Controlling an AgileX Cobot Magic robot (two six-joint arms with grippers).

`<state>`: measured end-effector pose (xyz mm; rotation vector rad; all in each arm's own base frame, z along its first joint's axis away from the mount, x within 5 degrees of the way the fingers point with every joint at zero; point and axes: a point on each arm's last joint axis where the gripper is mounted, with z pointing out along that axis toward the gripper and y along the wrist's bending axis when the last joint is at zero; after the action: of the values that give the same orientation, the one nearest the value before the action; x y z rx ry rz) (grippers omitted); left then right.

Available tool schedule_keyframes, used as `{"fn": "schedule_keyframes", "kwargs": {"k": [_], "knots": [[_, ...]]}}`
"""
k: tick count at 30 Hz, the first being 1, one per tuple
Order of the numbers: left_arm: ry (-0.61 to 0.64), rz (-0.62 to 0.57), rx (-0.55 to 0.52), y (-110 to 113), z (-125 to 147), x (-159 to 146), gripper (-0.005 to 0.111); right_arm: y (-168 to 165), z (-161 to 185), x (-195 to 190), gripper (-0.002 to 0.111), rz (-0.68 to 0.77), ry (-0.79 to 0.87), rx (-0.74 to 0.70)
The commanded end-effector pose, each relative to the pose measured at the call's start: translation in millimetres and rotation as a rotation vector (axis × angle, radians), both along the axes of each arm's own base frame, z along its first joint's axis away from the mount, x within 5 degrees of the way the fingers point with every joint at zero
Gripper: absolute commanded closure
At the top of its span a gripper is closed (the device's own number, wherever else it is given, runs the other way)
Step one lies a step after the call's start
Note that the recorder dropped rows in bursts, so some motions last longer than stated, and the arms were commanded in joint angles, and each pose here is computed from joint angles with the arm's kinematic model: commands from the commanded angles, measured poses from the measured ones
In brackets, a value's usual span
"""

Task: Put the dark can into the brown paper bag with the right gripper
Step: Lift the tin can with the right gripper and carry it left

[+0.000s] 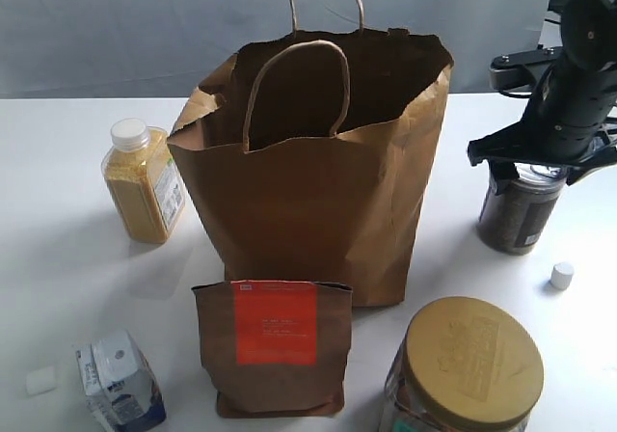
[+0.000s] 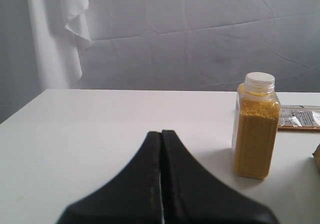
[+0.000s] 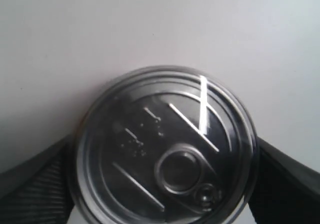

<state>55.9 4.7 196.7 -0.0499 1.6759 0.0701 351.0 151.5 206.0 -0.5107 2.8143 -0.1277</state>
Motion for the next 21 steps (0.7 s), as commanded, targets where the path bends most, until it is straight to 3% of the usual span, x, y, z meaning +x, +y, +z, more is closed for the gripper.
{"fn": "schedule_keyframes", "kwargs": {"k": [1,9,14,21], "knots": [[-0.012,-0.006,0.001,-0.3,0.1,0.0,0.107,-5.1,43.8,-8.1,0.108,0.002,-0.122,0.054],[-0.012,-0.006,0.001,-0.3,0.1,0.0,0.107,-27.3,162.8,-64.8,0.108,0.009,-0.458,0.229],[-0.012,-0.006,0.001,-0.3,0.1,0.0,0.107,-31.2,224.5,-117.3,0.108,0.091,-0.684,0.396],[-0.012,-0.006,0.001,-0.3,0.1,0.0,0.107,9.9,253.3,-159.9,0.108,0.309,-0.787,0.662]]}}
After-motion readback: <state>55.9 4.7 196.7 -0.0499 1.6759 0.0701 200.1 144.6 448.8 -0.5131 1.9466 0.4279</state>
